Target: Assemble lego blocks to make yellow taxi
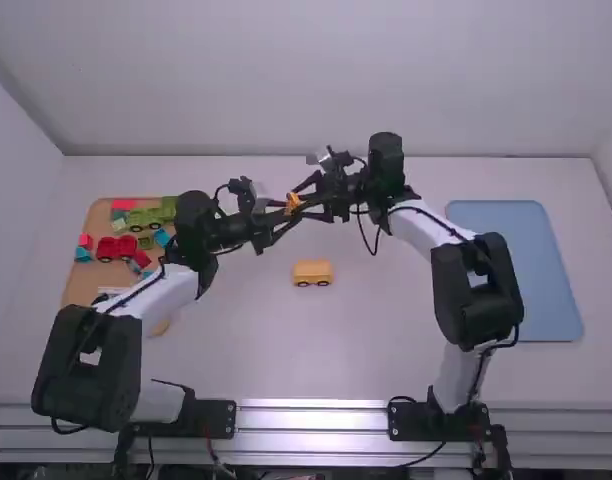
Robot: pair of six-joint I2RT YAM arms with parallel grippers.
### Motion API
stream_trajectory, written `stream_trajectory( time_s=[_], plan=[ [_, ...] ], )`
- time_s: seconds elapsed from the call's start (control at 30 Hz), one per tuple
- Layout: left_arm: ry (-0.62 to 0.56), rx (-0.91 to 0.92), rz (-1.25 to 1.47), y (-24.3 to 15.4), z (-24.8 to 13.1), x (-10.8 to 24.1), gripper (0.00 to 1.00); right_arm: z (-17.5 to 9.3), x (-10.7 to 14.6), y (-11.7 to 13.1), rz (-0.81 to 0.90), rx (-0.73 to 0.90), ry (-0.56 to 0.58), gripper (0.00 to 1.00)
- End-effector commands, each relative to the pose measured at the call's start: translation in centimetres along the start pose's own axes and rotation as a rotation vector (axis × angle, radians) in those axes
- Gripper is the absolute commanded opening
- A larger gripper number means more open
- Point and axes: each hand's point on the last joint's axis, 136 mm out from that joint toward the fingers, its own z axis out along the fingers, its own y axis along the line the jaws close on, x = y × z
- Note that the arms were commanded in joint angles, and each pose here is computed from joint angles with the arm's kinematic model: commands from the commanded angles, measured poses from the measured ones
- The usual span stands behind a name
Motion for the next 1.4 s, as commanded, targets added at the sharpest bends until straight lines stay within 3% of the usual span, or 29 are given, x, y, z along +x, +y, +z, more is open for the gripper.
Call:
stream_trajectory(
  time_s=[0.0,0.13,0.2,0.23,0.27,0.3,0.37,0.43,0.53,0.73,0.83,0.9,1.0,1.17,1.27,1.37],
  plan=[
    [0.004,0.023,-0.010,-0.5,0.0,0.3,0.10,-0.1,-0.1,0.3,-0.013,-0.017,0.001,0.39],
    [0.002,0.024,-0.007,-0.5,0.0,0.2,0.14,0.2,-0.1,0.4,-0.019,-0.023,0.002,0.31],
    [0.001,0.023,-0.005,-0.5,0.0,0.2,0.25,0.3,-0.1,0.5,-0.019,-0.025,0.002,0.26],
    [0.001,0.023,-0.004,-0.5,0.0,0.2,0.40,0.3,-0.1,0.5,-0.022,-0.025,0.002,0.25],
    [0.001,0.023,-0.002,-0.5,0.0,0.2,0.67,0.2,-0.1,0.4,-0.030,-0.023,0.002,0.25],
    [0.002,0.023,-0.003,-0.5,0.0,0.2,0.82,0.2,-0.1,0.4,-0.038,-0.023,0.002,0.25],
    [0.003,0.023,-0.005,-0.4,0.0,0.2,0.99,0.2,-0.3,0.5,-0.072,-0.023,0.002,0.22],
    [0.006,0.021,-0.010,-0.4,0.0,0.3,0.99,-0.1,-1.2,0.3,-0.100,0.003,-0.002,0.12],
    [0.022,0.000,-0.032,-0.1,0.0,0.8,0.99,-2.1,-3.3,-2.0,-0.068,0.174,-0.043,0.08],
    [0.061,-0.075,-0.086,1.2,-0.1,2.1,0.99,-6.8,-5.5,-5.1,-0.047,0.457,-0.099,0.04],
    [0.072,-0.105,-0.100,1.6,-0.2,2.5,0.99,-9.5,-4.8,-6.6,0.001,0.674,-0.048,0.04],
    [0.074,-0.129,-0.102,2.1,-0.4,2.6,0.99,-11.4,-3.6,-7.5,0.033,0.885,0.047,0.04],
    [0.077,-0.168,-0.102,2.6,-0.4,2.9,0.99,-12.7,-2.8,-6.5,0.047,1.070,0.186,0.05],
    [0.072,-0.379,-0.182,6.1,-1.6,3.4,0.99,-15.8,-1.4,-2.8,0.110,1.384,0.428,0.04],
    [0.082,-0.393,-0.233,6.2,-1.7,3.9,0.99,-16.1,0.2,-0.9,0.128,1.402,0.556,0.04],
    [0.080,-0.393,-0.146,6.1,-1.9,3.1,0.99,-16.0,3.8,1.4,0.224,1.360,0.723,0.07]
  ],
)
